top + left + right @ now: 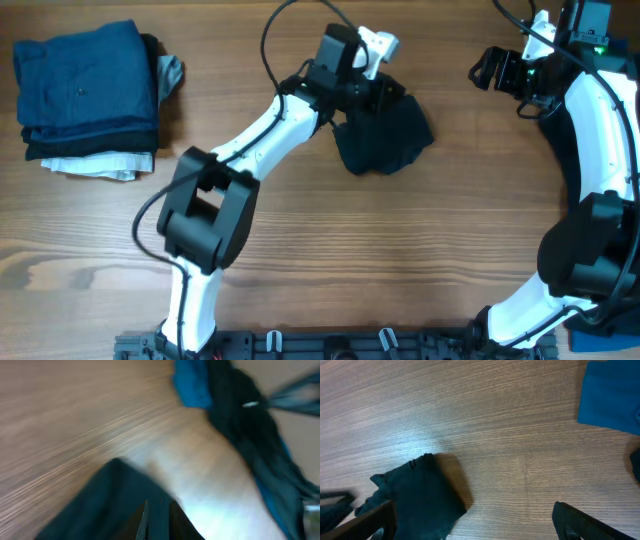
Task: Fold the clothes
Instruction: 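Grasp the folded dark shirt bundle with the left gripper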
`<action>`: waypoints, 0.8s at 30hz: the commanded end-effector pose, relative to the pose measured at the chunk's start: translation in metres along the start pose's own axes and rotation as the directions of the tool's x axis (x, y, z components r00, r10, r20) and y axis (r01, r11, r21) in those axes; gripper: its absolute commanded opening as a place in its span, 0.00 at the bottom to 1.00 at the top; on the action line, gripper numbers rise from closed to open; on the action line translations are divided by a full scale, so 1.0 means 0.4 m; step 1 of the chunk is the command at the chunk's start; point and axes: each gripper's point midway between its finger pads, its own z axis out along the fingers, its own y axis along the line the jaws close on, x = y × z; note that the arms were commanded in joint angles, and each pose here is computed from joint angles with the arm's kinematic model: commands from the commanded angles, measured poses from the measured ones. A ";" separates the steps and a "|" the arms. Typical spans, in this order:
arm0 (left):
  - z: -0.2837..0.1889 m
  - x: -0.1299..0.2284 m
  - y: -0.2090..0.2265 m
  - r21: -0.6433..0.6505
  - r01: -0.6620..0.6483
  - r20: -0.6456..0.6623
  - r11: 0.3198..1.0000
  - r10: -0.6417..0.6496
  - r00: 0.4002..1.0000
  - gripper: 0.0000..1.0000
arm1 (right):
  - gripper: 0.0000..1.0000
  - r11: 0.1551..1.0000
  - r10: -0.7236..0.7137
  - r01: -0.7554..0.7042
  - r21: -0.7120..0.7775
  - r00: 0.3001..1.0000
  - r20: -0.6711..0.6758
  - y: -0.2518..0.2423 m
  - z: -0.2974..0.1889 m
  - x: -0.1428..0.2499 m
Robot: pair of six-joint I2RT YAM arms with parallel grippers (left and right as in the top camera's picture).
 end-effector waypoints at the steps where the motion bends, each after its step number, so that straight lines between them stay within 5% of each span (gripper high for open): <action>1: 0.080 0.144 0.169 -0.094 0.126 -0.101 0.988 -0.136 0.986 0.15 | 1.00 1.000 0.015 -0.015 0.009 1.000 -0.008 -0.005 0.009 0.006; 4: 0.101 0.202 0.224 -0.126 0.189 -0.136 0.974 -0.206 0.969 0.12 | 1.00 1.000 0.015 -0.015 0.009 1.000 -0.008 -0.005 0.009 0.006; 9: 0.038 0.032 0.133 -0.069 0.097 -0.003 0.993 -0.098 0.995 0.15 | 1.00 1.000 0.015 -0.015 0.009 1.000 -0.008 -0.005 0.009 0.006; 13: -0.068 -0.115 0.018 -0.043 -0.077 0.107 0.996 0.082 0.991 0.41 | 1.00 1.000 0.015 -0.015 0.009 1.000 -0.008 -0.005 0.009 0.006; 16: -0.103 -0.117 -0.009 -0.065 -0.271 0.076 0.960 0.276 0.958 1.00 | 1.00 1.000 0.015 -0.015 0.009 1.000 -0.008 -0.005 0.009 0.006; 24: -0.059 0.022 0.166 -0.241 -0.466 -0.200 0.851 0.427 0.882 1.00 | 1.00 1.000 0.015 -0.015 0.009 1.000 -0.008 -0.005 0.009 0.006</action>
